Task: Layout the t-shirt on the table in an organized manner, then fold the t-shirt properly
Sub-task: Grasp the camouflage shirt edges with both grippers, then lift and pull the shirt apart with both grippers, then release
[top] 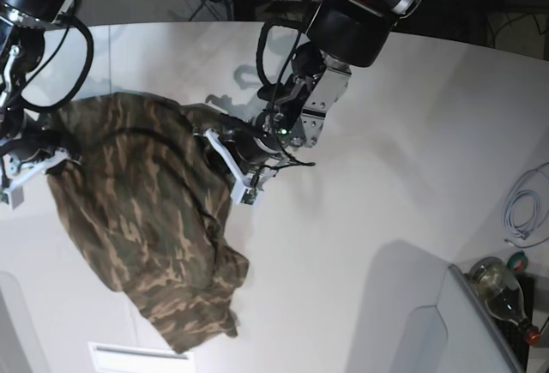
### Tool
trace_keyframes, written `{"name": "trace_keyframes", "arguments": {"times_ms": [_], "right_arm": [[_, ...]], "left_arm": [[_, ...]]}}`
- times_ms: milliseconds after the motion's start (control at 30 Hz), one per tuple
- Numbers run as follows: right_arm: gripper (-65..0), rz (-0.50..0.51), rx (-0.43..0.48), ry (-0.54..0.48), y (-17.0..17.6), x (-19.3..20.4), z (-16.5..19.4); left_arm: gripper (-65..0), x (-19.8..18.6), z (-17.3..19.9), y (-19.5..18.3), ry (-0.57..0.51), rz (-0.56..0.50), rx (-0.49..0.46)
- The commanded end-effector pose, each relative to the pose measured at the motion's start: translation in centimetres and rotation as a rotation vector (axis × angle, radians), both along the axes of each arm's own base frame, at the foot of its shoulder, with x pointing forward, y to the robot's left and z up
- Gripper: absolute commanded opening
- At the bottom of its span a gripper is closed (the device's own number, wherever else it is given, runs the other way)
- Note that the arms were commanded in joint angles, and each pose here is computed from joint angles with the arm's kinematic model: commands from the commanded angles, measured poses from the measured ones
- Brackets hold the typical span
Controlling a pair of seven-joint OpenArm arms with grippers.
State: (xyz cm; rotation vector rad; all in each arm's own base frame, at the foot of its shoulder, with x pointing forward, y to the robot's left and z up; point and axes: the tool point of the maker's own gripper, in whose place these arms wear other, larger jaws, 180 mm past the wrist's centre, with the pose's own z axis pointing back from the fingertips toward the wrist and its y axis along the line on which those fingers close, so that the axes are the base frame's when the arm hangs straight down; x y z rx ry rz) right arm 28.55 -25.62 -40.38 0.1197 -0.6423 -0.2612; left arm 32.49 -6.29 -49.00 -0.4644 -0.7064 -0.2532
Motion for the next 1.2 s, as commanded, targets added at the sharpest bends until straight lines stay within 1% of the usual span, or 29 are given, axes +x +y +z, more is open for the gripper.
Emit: {"name": "trace_keyframes", "arguments": {"times_ms": [0,67,133,233,367,467,567,633,733,867,967,1100,1133,1167], "right_arm": [[-64.8,0.003,-0.022,-0.046,-0.7,1.0,1.3],[-64.8,0.003,-0.023,-0.043,-0.7,0.8,1.2],[-64.8,0.009,-0.026,-0.044,-0.7,0.8,1.3],[-64.8,0.01,-0.026,-0.041,-0.7,0.8,1.3],[-64.8,0.01,-0.024,-0.05,-0.5,1.0,1.5],[-64.8,0.012,-0.02,-0.055,-0.3,1.2,1.6],[-64.8,0.018,-0.023,-0.089,0.4,1.7,2.8],[-64.8,0.022,-0.023,-0.097,1.0,1.7,3.8],[-64.8,0.023,-0.014,-0.09,1.5,1.6,3.8],[-64.8,-0.013,0.038,-0.016,1.6,0.9,1.1],[-64.7,-0.038,0.073,0.008,1.5,1.0,-0.9],[-64.1,-0.075,0.118,0.043,1.4,1.2,-3.1],[-62.7,-0.075,0.112,0.049,1.1,1.2,-3.3],[-59.9,-0.076,0.11,0.049,0.9,1.2,-3.4]], "left_arm": [[-65.0,0.5,0.6,-0.3,-0.02,0.002,-0.007],[-65.0,0.4,0.8,0.2,-0.033,0.012,-0.009],[-65.0,0.6,1.1,2.0,-0.061,0.022,0.01],[-65.0,0.6,3.2,4.6,-0.141,0.035,0.028],[-65.0,1.3,6.7,11.8,-0.23,0.211,0.117],[-65.0,1.4,10.0,16.0,-0.295,0.278,0.16],[-65.0,1.4,12.3,18.5,-0.317,0.306,0.191],[-65.0,1.1,12.9,18.9,-0.294,0.307,0.202],[-65.0,-0.2,10.9,18.5,-0.179,0.284,0.225],[-65.0,-3.2,6.5,16.4,-0.04,0.243,0.22],[-65.0,-5.6,4.1,14.6,0.039,0.21,0.21],[-65.0,-7.5,2.7,13.0,0.088,0.162,0.208],[-65.0,-7.7,2.6,12.5,0.092,0.15,0.204],[-65.0,-8.1,2.5,12.2,0.1,0.142,0.2]]}}
